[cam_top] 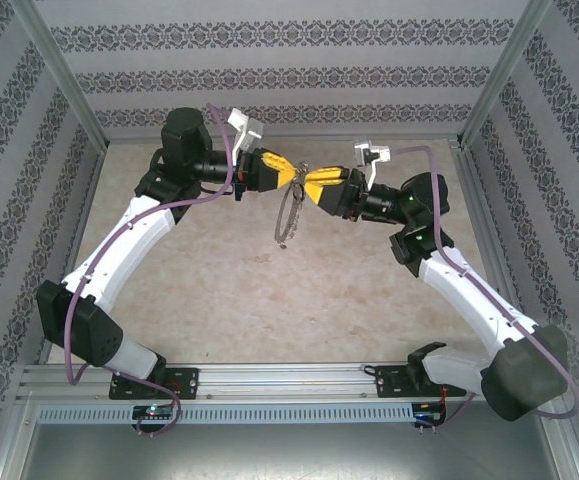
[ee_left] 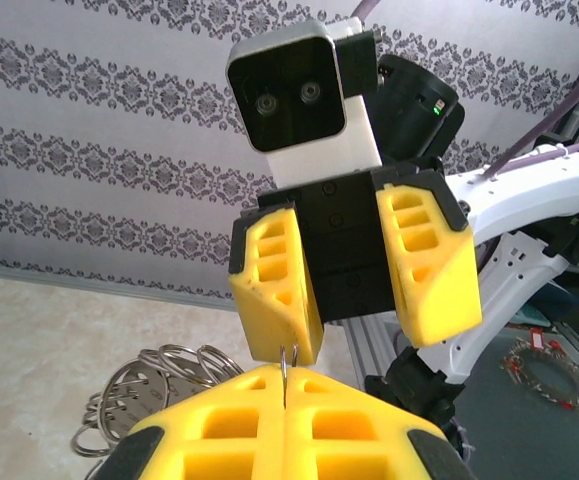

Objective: Put the keys on the keyring

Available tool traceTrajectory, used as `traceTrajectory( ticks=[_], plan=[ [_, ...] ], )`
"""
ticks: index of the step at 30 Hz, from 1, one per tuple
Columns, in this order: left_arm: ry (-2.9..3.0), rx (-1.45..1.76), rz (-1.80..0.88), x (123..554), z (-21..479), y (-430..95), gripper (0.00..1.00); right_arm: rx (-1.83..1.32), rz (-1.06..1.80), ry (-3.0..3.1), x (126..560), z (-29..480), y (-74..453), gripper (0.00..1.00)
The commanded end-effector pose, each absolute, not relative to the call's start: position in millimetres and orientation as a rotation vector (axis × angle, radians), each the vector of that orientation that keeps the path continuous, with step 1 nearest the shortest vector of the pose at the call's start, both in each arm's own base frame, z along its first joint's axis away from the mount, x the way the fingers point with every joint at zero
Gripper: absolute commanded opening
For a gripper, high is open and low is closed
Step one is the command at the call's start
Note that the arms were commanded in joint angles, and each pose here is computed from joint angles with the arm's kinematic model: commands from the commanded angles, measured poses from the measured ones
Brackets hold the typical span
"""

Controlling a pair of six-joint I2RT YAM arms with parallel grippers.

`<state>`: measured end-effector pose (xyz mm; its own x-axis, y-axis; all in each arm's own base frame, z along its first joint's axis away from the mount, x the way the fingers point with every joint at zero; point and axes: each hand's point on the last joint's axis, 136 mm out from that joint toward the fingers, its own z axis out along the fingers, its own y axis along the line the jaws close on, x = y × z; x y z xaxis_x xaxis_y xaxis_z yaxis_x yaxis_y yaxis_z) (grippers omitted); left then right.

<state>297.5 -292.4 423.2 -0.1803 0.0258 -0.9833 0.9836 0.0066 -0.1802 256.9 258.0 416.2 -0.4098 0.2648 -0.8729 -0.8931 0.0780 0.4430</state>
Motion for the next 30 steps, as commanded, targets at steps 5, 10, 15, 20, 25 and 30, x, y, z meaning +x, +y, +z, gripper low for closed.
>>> traceTrajectory(
  ticks=[5, 10, 15, 20, 25, 30],
  plan=[
    [1.267, 1.124, -1.323, 287.6, 449.2, -292.1, 0.0, -0.744, 1.494, 1.262, 251.2, 447.9, 261.5, 0.36],
    [1.266, 1.119, -1.336, 288.0, 449.5, -292.7, 0.0, -0.74, 1.482, 1.25, 256.8, 454.4, 261.7, 0.36],
    [1.264, 1.103, -1.346, 289.8, 450.2, -293.0, 0.0, -0.749, 1.495, 1.252, 260.1, 456.1, 264.7, 0.36],
    [1.259, 1.088, -1.35, 292.0, 451.1, -293.8, 0.0, -0.753, 1.514, 1.268, 262.5, 450.0, 268.5, 0.33],
    [1.255, 1.071, -1.347, 295.0, 452.6, -293.8, 0.0, -0.743, 1.518, 1.283, 265.5, 443.4, 269.4, 0.3],
    [1.247, 1.064, -1.35, 295.5, 455.6, -293.9, 0.0, -0.729, 1.52, 1.298, 270.3, 436.5, 269.9, 0.31]
  ],
)
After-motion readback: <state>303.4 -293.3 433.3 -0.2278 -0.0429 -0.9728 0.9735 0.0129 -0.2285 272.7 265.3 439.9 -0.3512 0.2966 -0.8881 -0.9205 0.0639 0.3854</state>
